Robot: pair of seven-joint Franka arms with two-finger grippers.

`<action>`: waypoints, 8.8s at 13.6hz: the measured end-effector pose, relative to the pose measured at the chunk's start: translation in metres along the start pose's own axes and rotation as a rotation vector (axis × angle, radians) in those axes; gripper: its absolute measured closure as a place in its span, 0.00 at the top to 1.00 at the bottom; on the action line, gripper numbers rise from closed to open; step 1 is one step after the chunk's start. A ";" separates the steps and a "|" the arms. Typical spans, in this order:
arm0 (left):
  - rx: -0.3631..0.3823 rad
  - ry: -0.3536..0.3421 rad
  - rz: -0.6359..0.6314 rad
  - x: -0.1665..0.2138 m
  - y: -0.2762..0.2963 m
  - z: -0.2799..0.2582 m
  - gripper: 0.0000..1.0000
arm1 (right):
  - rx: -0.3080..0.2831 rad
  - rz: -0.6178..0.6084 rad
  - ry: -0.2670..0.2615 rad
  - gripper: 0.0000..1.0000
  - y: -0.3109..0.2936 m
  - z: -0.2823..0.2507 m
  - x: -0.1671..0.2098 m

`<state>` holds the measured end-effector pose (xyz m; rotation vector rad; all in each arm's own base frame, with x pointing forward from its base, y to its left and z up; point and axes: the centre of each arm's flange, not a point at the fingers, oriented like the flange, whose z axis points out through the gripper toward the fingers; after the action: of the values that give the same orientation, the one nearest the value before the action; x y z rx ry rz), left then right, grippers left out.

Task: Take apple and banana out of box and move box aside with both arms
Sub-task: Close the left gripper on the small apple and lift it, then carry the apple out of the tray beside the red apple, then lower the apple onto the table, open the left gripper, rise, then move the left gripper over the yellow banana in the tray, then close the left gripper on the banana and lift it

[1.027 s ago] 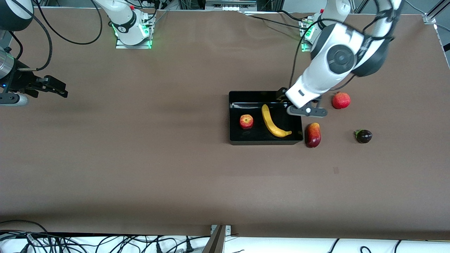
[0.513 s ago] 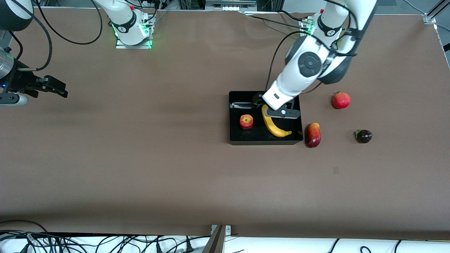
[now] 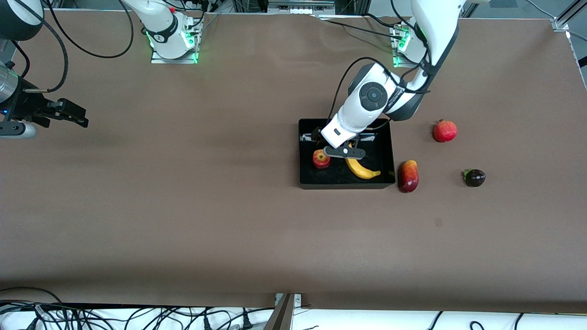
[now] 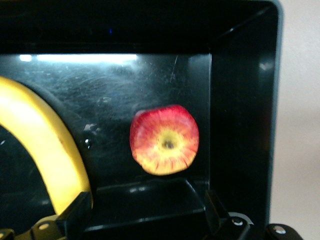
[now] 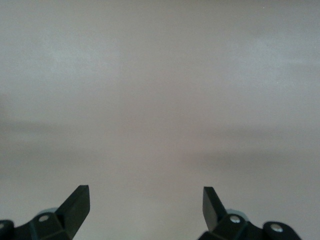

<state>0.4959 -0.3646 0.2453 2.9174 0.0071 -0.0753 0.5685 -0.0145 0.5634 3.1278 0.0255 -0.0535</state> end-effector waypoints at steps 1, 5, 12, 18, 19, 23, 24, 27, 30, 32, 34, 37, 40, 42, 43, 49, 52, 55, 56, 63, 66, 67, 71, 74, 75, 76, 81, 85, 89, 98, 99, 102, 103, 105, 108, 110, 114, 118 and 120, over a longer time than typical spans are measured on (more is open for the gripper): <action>0.000 0.008 -0.004 0.004 -0.001 0.006 1.00 | 0.000 0.000 0.000 1.00 0.000 0.000 0.000; 0.005 0.032 -0.003 0.018 0.004 0.024 1.00 | 0.000 0.000 0.000 1.00 0.000 0.000 0.000; 0.013 0.038 0.003 0.022 0.007 0.054 0.93 | 0.000 0.000 0.000 1.00 0.000 0.000 0.000; 0.004 0.071 0.079 0.029 0.017 0.040 0.67 | 0.000 -0.001 -0.002 1.00 -0.001 0.001 0.001; 0.000 0.081 0.080 0.031 0.018 0.034 0.67 | 0.000 -0.003 -0.004 1.00 -0.002 0.002 0.001; 0.005 0.091 0.065 0.038 0.012 -0.014 0.67 | 0.000 -0.006 -0.008 1.00 -0.003 0.005 0.002; 0.014 0.080 0.054 0.040 0.005 -0.031 0.67 | 0.000 -0.006 -0.007 1.00 -0.003 0.005 0.002; 0.046 0.034 0.006 0.042 -0.027 -0.075 0.67 | 0.000 -0.006 0.001 1.00 -0.003 0.004 0.004; 0.089 -0.048 -0.007 0.039 -0.082 -0.127 0.67 | 0.000 -0.007 0.002 1.00 -0.004 0.006 0.005; 0.103 -0.078 0.021 0.031 -0.132 -0.152 0.67 | -0.001 -0.007 0.006 1.00 -0.004 0.006 0.005; 0.111 -0.108 0.063 0.014 -0.183 -0.155 0.67 | -0.001 -0.007 0.010 1.00 -0.004 0.006 0.006; 0.114 -0.193 0.088 -0.012 -0.240 -0.128 0.67 | -0.001 -0.006 0.011 1.00 -0.004 0.006 0.006; 0.140 -0.252 0.081 -0.028 -0.271 -0.087 0.67 | -0.001 -0.006 0.014 1.00 -0.004 0.006 0.007; 0.162 -0.237 0.106 -0.031 -0.287 -0.069 0.67 | -0.001 -0.007 0.014 1.00 -0.004 0.006 0.007; 0.163 -0.237 0.113 -0.035 -0.295 -0.060 0.67 | -0.001 -0.006 0.014 1.00 -0.004 0.006 0.007; 0.154 -0.238 0.112 -0.045 -0.315 -0.009 0.67 | -0.001 -0.006 0.019 1.00 -0.004 0.005 0.007; 0.153 -0.235 0.111 -0.044 -0.316 -0.008 0.67 | -0.001 -0.007 0.020 1.00 -0.004 0.005 0.008; 0.152 -0.206 0.111 -0.040 -0.319 -0.011 0.81 | -0.001 -0.007 0.020 1.00 -0.004 0.005 0.008; 0.150 -0.193 0.117 -0.037 -0.322 -0.017 0.89 | -0.001 -0.007 0.020 1.00 -0.004 0.005 0.008; 0.145 -0.112 0.183 -0.035 -0.259 -0.145 1.00 | -0.002 -0.007 0.038 1.00 -0.004 0.004 0.010; 0.143 -0.076 0.162 -0.042 -0.194 -0.149 1.00 | -0.002 -0.011 0.043 1.00 -0.006 0.005 0.011; 0.138 -0.064 0.140 -0.043 -0.175 -0.145 1.00 | -0.002 -0.011 0.046 1.00 -0.006 0.005 0.012; 0.110 -0.017 0.069 -0.029 -0.124 -0.111 1.00 | -0.002 -0.016 0.048 1.00 -0.009 0.004 0.012; 0.094 -0.029 0.016 -0.010 -0.092 -0.087 1.00 | -0.002 -0.017 0.048 1.00 -0.009 0.004 0.012; 0.091 -0.035 0.011 -0.004 -0.084 -0.079 1.00 | -0.002 -0.016 0.048 1.00 -0.009 0.004 0.012; 0.089 -0.041 0.005 0.000 -0.081 -0.072 1.00 | -0.002 -0.016 0.048 1.00 -0.009 0.004 0.012; 0.099 -0.085 -0.010 0.006 -0.088 -0.034 1.00 | -0.002 -0.015 0.046 1.00 -0.008 0.005 0.012; 0.099 -0.103 -0.008 0.011 -0.085 -0.017 1.00 | -0.002 -0.015 0.045 1.00 -0.008 0.006 0.012; 0.102 -0.126 -0.008 0.015 -0.086 0.001 1.00 | -0.002 -0.015 0.045 1.00 -0.008 0.006 0.012; 0.093 -0.165 0.048 0.030 -0.087 0.036 1.00 | -0.002 -0.014 0.044 1.00 -0.008 0.006 0.012; 0.093 -0.169 0.054 0.030 -0.087 0.040 1.00 | -0.002 -0.014 0.044 1.00 -0.008 0.006 0.012; 0.097 -0.186 0.056 0.029 -0.089 0.051 1.00 | -0.002 -0.013 0.043 1.00 -0.007 0.007 0.013; 0.098 -0.192 0.056 0.028 -0.089 0.054 1.00 | -0.002 -0.013 0.043 1.00 -0.007 0.007 0.013; 0.101 -0.204 0.055 0.026 -0.090 0.062 1.00 | -0.002 -0.013 0.043 1.00 -0.007 0.007 0.013; 0.101 -0.208 0.058 0.026 -0.089 0.065 1.00 | -0.002 -0.013 0.043 1.00 -0.007 0.007 0.013; 0.103 -0.214 0.061 0.025 -0.088 0.070 1.00 | -0.002 -0.013 0.043 1.00 -0.007 0.007 0.013; 0.093 -0.221 0.100 0.021 -0.077 0.073 0.70 | -0.002 -0.013 0.043 1.00 -0.007 0.007 0.013; 0.089 -0.232 0.143 0.018 -0.075 0.078 0.27 | -0.002 -0.013 0.043 1.00 -0.007 0.007 0.013; 0.089 -0.235 0.145 0.017 -0.075 0.080 0.06 | -0.002 -0.013 0.043 1.00 -0.007 0.007 0.013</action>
<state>0.5085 -0.3087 0.1497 2.9673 -0.2511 -0.4033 0.5809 -0.0071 0.5560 3.1265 0.0464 0.0132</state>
